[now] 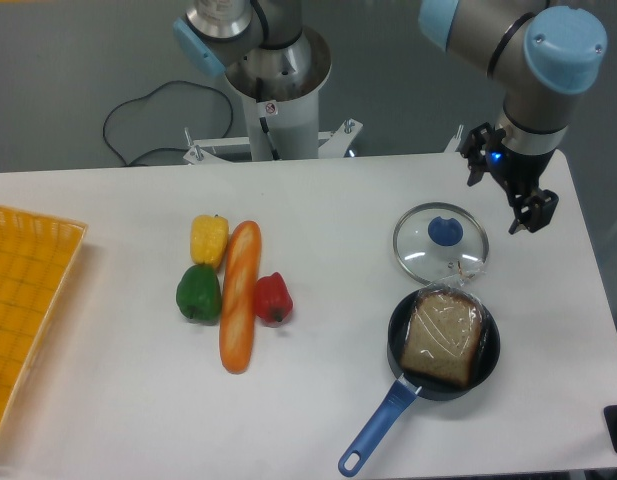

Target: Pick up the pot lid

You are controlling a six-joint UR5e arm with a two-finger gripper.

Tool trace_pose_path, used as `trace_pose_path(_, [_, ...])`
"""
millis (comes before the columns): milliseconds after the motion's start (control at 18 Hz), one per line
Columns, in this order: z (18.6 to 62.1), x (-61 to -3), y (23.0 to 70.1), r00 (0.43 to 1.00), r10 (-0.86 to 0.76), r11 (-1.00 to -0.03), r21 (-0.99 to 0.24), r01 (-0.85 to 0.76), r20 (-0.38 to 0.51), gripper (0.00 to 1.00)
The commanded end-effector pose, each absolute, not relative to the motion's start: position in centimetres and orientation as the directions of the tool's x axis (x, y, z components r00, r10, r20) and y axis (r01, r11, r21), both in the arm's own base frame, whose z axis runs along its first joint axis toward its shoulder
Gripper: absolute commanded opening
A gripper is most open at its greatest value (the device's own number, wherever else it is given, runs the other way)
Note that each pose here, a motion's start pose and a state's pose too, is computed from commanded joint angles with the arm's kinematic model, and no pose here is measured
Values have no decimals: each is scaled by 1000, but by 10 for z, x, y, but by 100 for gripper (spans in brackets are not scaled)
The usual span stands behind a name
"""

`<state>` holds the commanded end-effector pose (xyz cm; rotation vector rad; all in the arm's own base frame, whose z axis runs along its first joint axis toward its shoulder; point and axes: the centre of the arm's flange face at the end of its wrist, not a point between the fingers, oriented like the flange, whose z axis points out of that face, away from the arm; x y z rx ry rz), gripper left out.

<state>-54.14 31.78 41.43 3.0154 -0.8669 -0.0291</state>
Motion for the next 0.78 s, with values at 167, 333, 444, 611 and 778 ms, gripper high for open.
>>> trace_pose_path(167, [414,-541,318,847,-531,-847,7,-531,-17,100])
trace_pose_path(333, [414,-537,317,837,-548,-837,19,-547,-17,100])
trace_pose_path(444, [413,-537,315,809,-587,-810,16,-587,-19,100])
trace_pose_path(611, [407,-535,313,814,-581,-814,22,-581,-8,100])
trace_pose_path(778, [380,-537,287,839,-544,-839,0,-544,27,100])
